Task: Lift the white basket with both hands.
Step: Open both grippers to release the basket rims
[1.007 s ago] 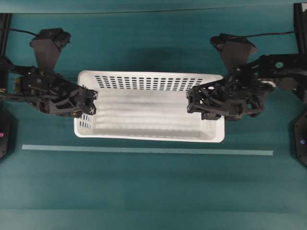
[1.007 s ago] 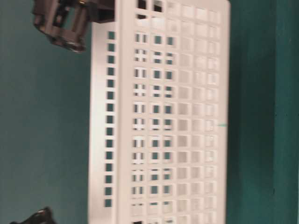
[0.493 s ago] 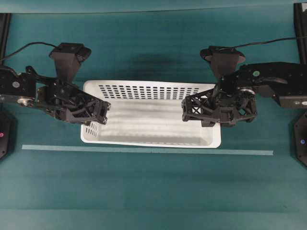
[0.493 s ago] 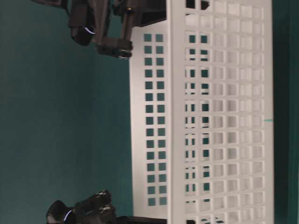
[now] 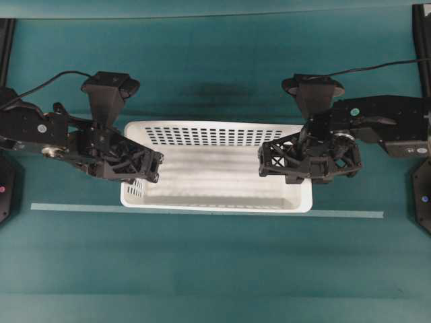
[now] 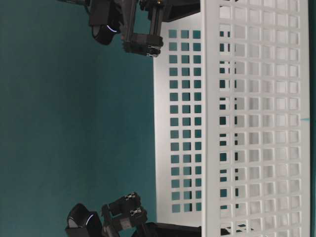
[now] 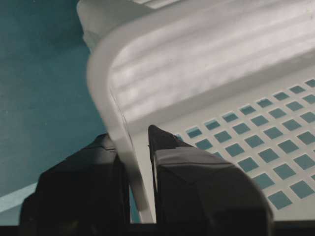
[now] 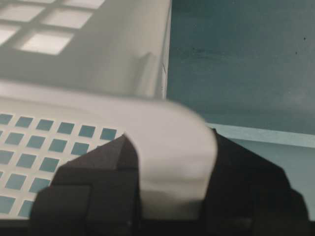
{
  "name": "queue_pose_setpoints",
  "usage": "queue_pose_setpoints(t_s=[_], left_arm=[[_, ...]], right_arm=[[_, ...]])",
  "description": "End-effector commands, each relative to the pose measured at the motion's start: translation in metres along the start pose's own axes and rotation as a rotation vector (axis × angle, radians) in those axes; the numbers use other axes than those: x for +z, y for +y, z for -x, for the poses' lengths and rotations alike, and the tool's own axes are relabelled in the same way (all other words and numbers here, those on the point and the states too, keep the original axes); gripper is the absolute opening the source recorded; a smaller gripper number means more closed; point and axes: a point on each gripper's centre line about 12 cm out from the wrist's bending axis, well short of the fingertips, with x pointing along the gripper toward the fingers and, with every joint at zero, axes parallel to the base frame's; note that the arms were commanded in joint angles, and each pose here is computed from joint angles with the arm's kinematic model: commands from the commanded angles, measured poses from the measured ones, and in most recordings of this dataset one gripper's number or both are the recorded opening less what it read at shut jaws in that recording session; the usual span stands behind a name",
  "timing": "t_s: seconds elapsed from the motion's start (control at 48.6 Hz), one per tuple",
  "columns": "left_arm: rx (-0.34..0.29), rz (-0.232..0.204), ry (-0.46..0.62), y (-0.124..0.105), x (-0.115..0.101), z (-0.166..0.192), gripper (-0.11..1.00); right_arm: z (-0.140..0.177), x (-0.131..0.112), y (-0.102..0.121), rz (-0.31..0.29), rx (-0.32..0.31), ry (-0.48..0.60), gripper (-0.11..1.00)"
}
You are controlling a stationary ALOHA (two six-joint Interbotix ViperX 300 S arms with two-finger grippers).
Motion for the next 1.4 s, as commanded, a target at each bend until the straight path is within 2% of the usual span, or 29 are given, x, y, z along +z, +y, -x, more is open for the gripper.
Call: queue_pose_setpoints(t_s=[0.0,0.247,0.555,0.761,1.069,1.172,1.377], left_arm=[[-0.060,-0.031,-0.006,-0.023,-0.002,-0.001,0.03],[-0.057,-0.017,-0.011,-0.022,0.001,-0.001,0.03],[-0.040,-0.018,-0.004,-0.022,0.000,0.002,0.03],[-0.037,-0.018,-0.003,-0.025,0.001,0.002,0.03],[-0.030,-0.013,-0.004,-0.022,0.003,0.000,0.03],[-0.028,-0.014,-0.004,-0.021,0.003,0.000,0.03],[-0.022,-0.009,-0.003,-0.017,0.003,-0.001,0.03]], right_arm=[[-0.008,-0.003,0.010,0.027,0.026,-0.002,0.19],[-0.016,-0.005,0.010,0.027,0.010,0.006,0.19],[-0.020,-0.003,0.008,0.012,0.040,0.000,0.19],[-0.025,-0.004,0.006,0.045,0.090,-0.019,0.19],[-0.031,-0.004,-0.001,0.048,0.097,-0.020,0.19],[-0.031,-0.002,0.001,0.051,0.119,-0.029,0.32],[-0.030,0.001,0.004,0.045,0.148,-0.041,0.83]])
